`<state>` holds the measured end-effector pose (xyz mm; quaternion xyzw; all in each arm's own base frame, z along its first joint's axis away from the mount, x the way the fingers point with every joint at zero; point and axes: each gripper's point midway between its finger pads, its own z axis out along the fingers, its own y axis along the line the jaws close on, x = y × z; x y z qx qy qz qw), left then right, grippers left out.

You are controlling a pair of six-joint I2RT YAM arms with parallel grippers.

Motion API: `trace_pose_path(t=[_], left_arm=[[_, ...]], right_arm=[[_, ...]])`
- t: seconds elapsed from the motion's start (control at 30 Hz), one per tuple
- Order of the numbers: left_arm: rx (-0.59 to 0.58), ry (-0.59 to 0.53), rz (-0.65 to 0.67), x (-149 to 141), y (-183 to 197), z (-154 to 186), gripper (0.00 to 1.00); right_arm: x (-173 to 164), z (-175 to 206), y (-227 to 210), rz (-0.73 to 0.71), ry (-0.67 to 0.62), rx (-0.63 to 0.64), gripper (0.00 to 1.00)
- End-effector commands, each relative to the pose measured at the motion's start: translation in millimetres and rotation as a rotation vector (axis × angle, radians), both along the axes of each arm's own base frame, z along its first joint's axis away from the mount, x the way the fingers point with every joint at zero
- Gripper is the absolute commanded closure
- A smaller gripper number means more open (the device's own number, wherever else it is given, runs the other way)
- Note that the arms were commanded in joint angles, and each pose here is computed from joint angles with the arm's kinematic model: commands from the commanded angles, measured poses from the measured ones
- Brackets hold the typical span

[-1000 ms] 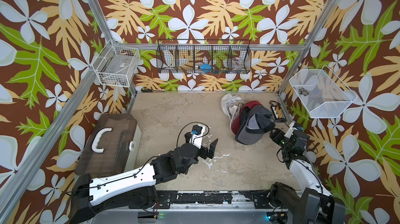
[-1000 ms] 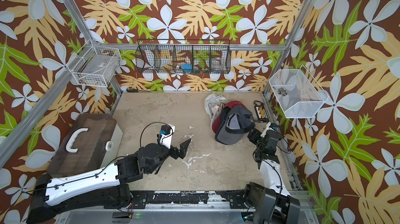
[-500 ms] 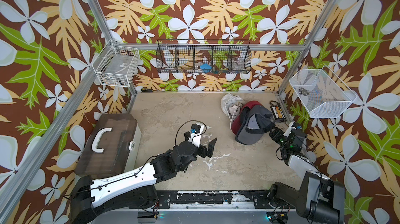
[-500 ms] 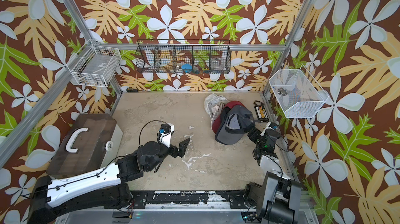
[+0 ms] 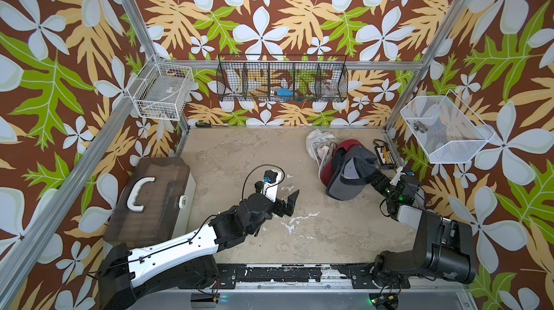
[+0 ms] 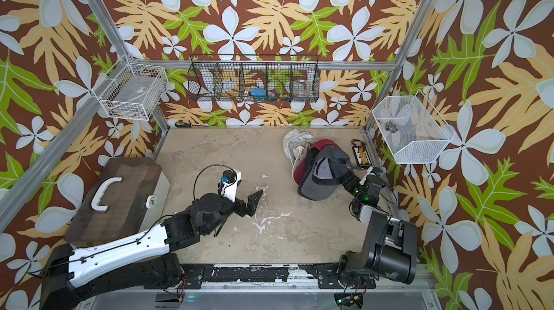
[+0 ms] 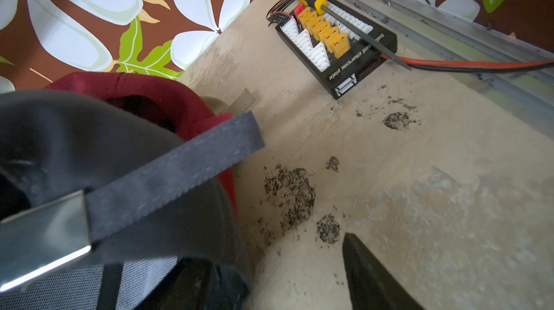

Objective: Open the adjustable buckle of the baseball cap
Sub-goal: Pick up the baseball cap.

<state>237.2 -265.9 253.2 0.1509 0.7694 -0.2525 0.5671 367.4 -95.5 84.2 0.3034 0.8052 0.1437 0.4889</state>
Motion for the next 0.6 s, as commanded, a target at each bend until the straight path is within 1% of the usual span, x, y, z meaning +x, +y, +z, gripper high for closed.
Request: trace_pose_path(t=[0.0, 0.13, 0.3, 0.37, 0.5, 0.57], left_arm=[[-0.027, -0.017, -0.014, 2, -2, 7, 0.0], [-0.022, -0.018, -0.012, 6, -1, 6, 0.0], [-0.021, -0.016, -0.014, 9, -2, 6, 0.0], [-0.018, -0.013, -0.017, 10, -4, 5, 0.0], [-0.011, -0.011, -0.013, 12, -4, 3, 0.0], [-0.009, -0.01, -0.009, 14, -4, 2, 0.0]], right_arm=[[15, 17, 1, 0.023, -0.087, 0.0, 0.3], [23, 16, 2, 0.033, -0.117, 0.016, 0.31], [35, 8, 8, 0.059, -0.146, 0.092, 0.34], [39, 9, 7, 0.06, -0.16, 0.099, 0.36], [46, 17, 10, 0.082, -0.176, 0.061, 0.44], [46, 18, 12, 0.094, -0.185, 0.064, 0.54]])
